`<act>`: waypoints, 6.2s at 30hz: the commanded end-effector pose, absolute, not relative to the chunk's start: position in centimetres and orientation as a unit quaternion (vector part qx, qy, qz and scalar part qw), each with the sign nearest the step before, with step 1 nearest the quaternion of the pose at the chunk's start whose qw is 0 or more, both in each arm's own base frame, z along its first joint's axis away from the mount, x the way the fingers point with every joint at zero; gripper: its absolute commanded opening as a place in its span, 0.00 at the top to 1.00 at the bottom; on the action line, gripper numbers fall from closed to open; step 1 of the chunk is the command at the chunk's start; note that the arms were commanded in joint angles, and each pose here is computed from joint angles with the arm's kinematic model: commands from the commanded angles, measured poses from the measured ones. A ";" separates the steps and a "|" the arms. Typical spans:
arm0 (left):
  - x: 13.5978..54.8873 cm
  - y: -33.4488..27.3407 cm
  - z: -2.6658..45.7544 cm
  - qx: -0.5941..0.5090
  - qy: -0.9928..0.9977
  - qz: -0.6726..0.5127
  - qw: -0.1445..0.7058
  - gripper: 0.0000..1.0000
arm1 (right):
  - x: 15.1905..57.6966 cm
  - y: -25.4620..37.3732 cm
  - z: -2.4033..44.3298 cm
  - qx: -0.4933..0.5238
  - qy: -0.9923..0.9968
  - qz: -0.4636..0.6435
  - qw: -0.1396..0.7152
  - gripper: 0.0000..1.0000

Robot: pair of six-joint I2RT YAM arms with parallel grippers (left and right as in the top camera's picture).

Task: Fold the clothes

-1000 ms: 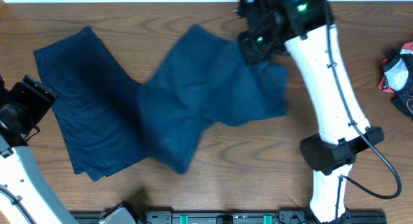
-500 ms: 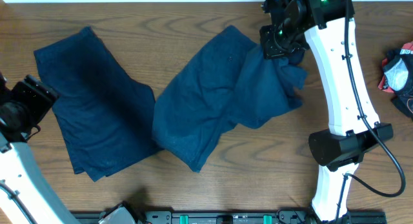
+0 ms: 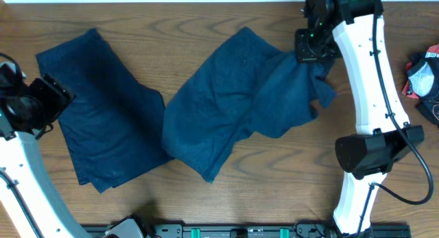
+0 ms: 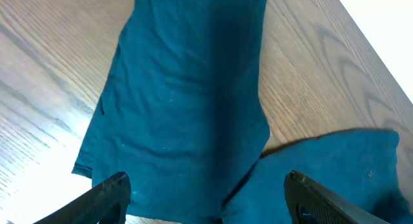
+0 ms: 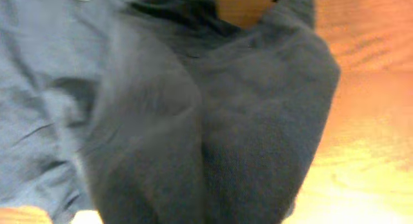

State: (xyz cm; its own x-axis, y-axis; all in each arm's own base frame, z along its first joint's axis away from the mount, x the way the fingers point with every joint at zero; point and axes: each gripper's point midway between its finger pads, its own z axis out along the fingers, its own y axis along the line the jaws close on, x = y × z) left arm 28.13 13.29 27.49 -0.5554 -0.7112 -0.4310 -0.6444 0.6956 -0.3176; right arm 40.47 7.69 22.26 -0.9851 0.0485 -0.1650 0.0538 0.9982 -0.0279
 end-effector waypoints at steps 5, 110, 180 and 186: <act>29.1 11.8 27.5 -0.368 0.887 -0.076 0.269 0.22 | 40.1 2.5 20.5 0.121 0.987 -0.091 0.061 0.99; 34.9 17.7 -4.4 -0.317 0.948 -0.026 -0.003 0.94 | 37.0 5.8 16.5 -0.011 0.999 0.012 -0.047 0.01; 42.0 3.9 17.6 -0.207 0.957 -0.163 0.119 0.34 | 37.5 -2.5 16.7 0.164 0.982 -0.085 -0.031 0.01; 42.0 -4.0 15.5 -0.123 0.974 -0.173 0.076 0.24 | 37.3 -4.3 16.6 0.175 0.982 -0.054 -0.039 0.01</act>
